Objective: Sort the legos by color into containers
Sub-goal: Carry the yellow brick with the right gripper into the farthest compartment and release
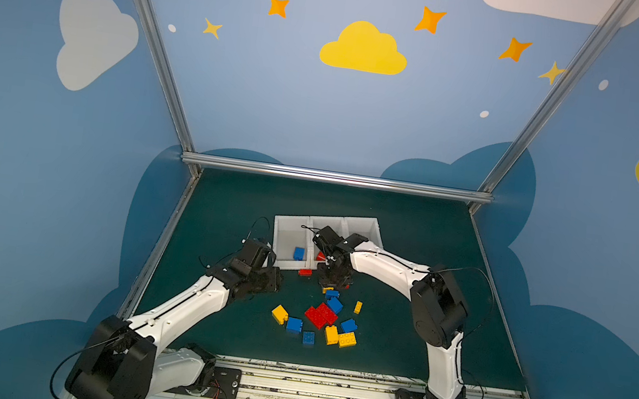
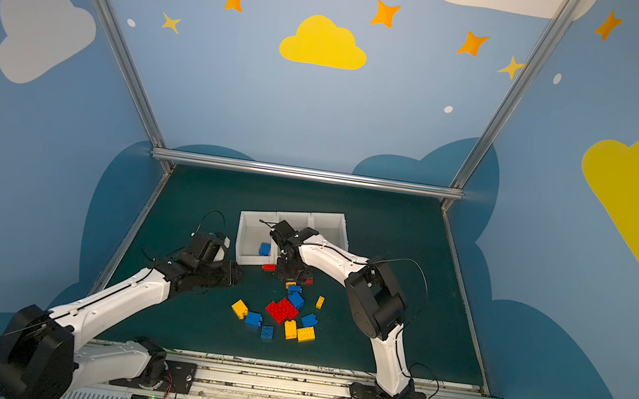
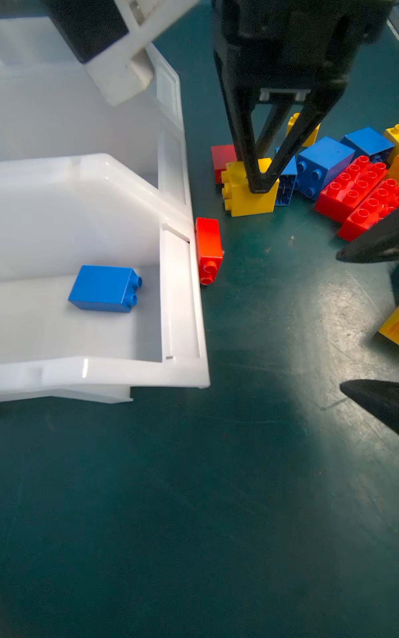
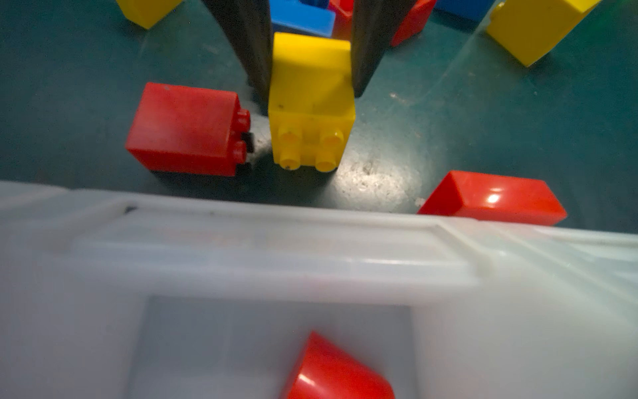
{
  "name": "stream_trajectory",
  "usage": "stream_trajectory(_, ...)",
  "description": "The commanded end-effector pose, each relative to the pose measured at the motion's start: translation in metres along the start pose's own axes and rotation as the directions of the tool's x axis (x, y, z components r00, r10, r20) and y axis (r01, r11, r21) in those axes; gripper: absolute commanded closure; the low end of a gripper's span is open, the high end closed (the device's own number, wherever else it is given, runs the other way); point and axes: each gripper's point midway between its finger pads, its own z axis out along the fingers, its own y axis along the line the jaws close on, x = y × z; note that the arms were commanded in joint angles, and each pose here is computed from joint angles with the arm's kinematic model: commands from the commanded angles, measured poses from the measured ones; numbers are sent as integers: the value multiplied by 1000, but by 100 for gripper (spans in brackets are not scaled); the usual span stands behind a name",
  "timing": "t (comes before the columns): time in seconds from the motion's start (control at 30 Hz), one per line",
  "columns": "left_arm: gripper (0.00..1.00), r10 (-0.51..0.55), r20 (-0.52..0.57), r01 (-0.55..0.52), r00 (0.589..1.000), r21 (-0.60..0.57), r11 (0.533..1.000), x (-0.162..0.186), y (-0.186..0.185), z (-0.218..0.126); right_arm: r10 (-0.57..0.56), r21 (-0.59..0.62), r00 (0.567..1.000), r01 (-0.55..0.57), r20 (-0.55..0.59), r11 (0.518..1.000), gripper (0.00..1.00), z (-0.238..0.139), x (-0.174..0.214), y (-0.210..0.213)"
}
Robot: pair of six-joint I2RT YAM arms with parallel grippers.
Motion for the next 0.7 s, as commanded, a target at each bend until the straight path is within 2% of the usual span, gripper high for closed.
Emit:
stream_trajectory(0.0,45,3,-8,-2,1000,13,1000,0,-3,2,-23,-10,999,23,47,1000,71,-25,-3,3)
stream_trajectory(0.2,45,5,-13,-5,1000,14,1000,-3,-5,2,-47,-26,987,51,151,998,71,-77,-19,-6)
stream_trajectory(0.37,45,4,-13,-4,1000,15,1000,-3,-6,2,-50,0,967,52,251,999,71,-120,-43,-38)
stream_trajectory(0.5,45,2,-17,-1,1000,15,1000,-3,-6,3,-59,47,956,47,287,998,70,-128,-65,-77)
stream_trajectory(0.67,44,2,-18,-2,1000,17,1000,-2,-7,3,-57,99,956,30,287,995,70,-115,-94,-112)
